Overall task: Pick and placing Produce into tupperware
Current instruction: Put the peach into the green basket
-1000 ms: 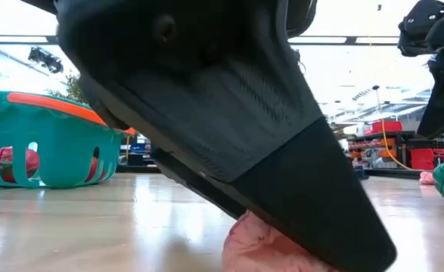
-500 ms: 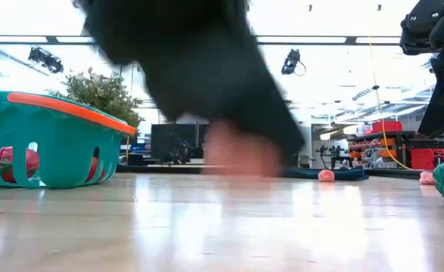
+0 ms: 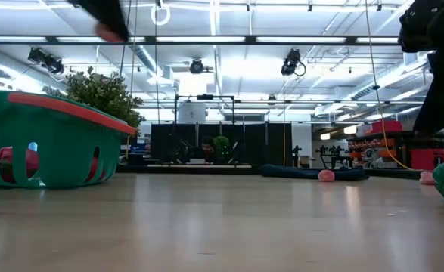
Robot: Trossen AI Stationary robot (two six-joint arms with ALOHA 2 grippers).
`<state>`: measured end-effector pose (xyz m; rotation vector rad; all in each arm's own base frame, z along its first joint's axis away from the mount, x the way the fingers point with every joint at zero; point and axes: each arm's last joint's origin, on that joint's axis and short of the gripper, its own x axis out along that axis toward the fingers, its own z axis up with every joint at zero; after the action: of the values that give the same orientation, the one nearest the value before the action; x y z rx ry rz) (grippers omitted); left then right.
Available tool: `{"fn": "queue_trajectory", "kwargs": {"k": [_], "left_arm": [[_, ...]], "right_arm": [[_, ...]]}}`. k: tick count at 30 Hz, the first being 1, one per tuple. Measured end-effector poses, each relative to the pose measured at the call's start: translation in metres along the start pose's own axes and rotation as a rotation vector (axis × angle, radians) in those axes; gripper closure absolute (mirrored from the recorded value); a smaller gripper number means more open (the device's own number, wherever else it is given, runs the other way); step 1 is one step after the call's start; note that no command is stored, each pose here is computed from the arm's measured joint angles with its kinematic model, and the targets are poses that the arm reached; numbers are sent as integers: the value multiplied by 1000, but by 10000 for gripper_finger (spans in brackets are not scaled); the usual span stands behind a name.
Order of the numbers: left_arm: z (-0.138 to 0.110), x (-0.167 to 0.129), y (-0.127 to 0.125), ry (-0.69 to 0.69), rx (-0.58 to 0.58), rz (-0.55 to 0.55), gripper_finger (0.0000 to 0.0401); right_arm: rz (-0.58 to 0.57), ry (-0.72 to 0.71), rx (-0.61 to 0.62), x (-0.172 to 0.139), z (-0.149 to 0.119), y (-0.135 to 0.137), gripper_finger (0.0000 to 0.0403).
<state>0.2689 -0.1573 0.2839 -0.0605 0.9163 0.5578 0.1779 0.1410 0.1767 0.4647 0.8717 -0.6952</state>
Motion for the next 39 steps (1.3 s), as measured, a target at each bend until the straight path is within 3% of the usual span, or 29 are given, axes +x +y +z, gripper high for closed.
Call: {"fn": "queue_trajectory", "kwargs": {"k": [6, 9, 13, 19, 24, 30, 35, 39], "left_arm": [[-19, -11, 39, 183, -114, 226, 375], [-30, -7, 45, 264, -218, 229, 361], [-48, 16, 40, 319, -236, 210, 342], [-69, 48, 49, 345, -267, 256, 356], [-65, 63, 54, 344, -313, 242, 344], [-55, 72, 50, 319, -248, 150, 282], [-51, 76, 55, 326, -239, 160, 237], [-42, 74, 61, 338, -222, 173, 223]], "right_arm": [[30, 3, -11, -4, -5, 2, 238], [42, 4, -19, -5, -8, 3, 238], [49, 5, -22, -6, -9, 3, 238], [53, 4, -20, -6, -9, 4, 238], [52, -7, -20, -6, -8, 4, 238], [49, -46, -44, -6, -7, 4, 238], [46, -63, -70, -6, -6, 3, 238], [23, -136, -115, -3, 0, 3, 238]]}}
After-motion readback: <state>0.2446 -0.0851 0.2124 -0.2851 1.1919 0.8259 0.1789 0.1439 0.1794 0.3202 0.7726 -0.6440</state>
